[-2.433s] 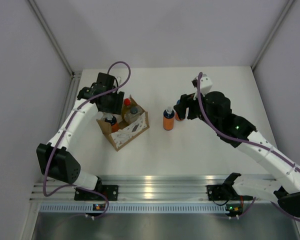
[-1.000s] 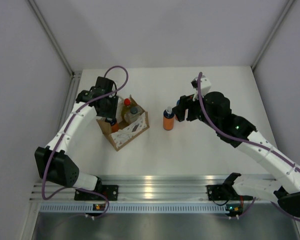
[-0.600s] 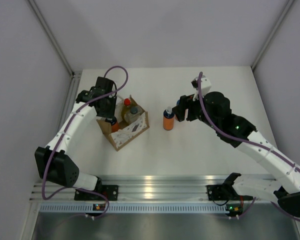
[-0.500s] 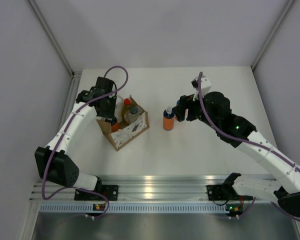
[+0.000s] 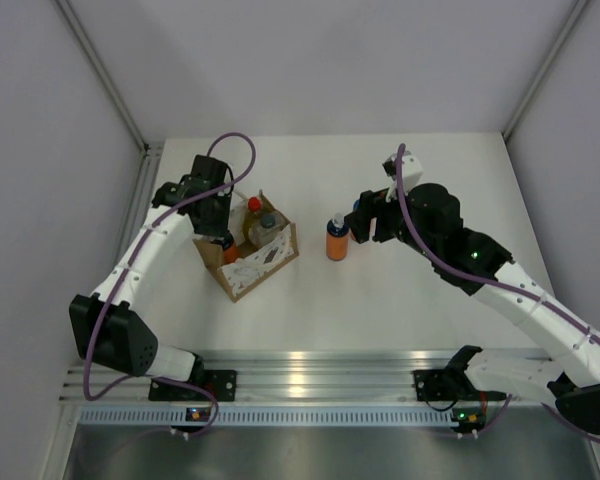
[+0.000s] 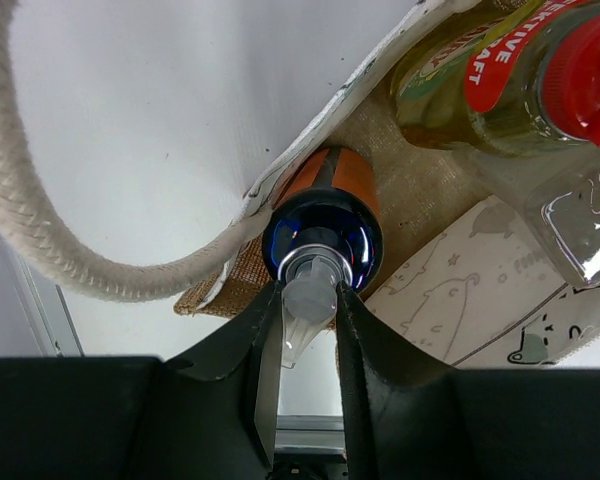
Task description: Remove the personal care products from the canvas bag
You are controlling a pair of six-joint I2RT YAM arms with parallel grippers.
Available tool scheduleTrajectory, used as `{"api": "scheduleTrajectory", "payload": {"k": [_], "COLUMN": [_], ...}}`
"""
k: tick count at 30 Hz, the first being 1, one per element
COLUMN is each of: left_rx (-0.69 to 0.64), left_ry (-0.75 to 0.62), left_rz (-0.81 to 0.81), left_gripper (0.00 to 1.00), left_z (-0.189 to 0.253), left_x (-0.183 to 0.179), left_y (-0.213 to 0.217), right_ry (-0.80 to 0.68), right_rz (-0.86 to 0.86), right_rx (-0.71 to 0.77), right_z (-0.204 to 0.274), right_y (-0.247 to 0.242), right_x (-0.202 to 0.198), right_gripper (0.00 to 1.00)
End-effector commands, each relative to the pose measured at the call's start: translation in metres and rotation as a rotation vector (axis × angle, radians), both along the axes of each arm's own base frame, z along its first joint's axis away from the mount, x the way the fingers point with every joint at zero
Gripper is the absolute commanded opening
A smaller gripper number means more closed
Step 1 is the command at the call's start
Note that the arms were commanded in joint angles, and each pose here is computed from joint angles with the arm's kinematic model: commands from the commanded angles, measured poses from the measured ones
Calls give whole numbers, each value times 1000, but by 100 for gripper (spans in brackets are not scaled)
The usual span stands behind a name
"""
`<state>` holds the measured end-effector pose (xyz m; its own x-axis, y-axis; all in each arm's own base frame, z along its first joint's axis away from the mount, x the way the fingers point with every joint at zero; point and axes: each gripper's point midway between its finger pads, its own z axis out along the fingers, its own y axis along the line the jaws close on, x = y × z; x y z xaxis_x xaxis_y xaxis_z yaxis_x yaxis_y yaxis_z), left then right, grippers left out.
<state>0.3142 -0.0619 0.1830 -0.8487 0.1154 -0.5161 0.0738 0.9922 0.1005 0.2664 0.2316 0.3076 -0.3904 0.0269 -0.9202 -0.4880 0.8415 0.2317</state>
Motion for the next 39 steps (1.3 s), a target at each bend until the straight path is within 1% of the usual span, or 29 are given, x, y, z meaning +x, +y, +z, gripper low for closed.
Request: {"api": "scheduleTrajectory", "payload": {"k": [1,2,4,5,7,11,12,14,15,16,22,26,30,39], "left_rx": [8,8,9,9,8,4,6,14,21,25,18,-5,-34,-80], "left_ry": [45,48,50,51,56,50,47,33,25,19,-32,-100,-134,-137], "left_rz": [10,11,13,14,15,21,26,34,42,49,75,87,77,51], "left_gripper": [20,22,33,35,36,21,15,10,3,0,0,0,0,0], "left_z": [-12,-13,-14,-15,-16,-16,-15,-11,-9,-7,9,33,47,67], "left_x": [-11,-11,-12,-12,-14,-14,-14,-12,-11,-10,0,11,13,9], "left_y": [3,3,4,4,4,4,5,7,8,9,9,7,3,-6], "right_ry": [-21,-22,-22,-22,-24,-27,-29,-28,-28,-28,-30,-34,-39,-40], "right_rz": [-16,-16,-16,-15,-16,-11,-12,-10,-12,-11,-12,-18,-24,-33], "right_rx": [25,27,27,29,33,35,35,35,36,38,36,33,29,13], "right_z": [12,13,13,13,15,15,16,16,16,16,16,17,17,15], "right_y": [-3,-4,-4,-4,-4,-4,-5,-4,-5,-5,-5,-7,-8,-7], "right_x": [0,-1,-1,-1,-2,-3,-3,-3,-3,-4,-4,-3,-2,2], "right_gripper": [67,68,68,67,68,68,68,68,68,68,68,68,68,68]}}
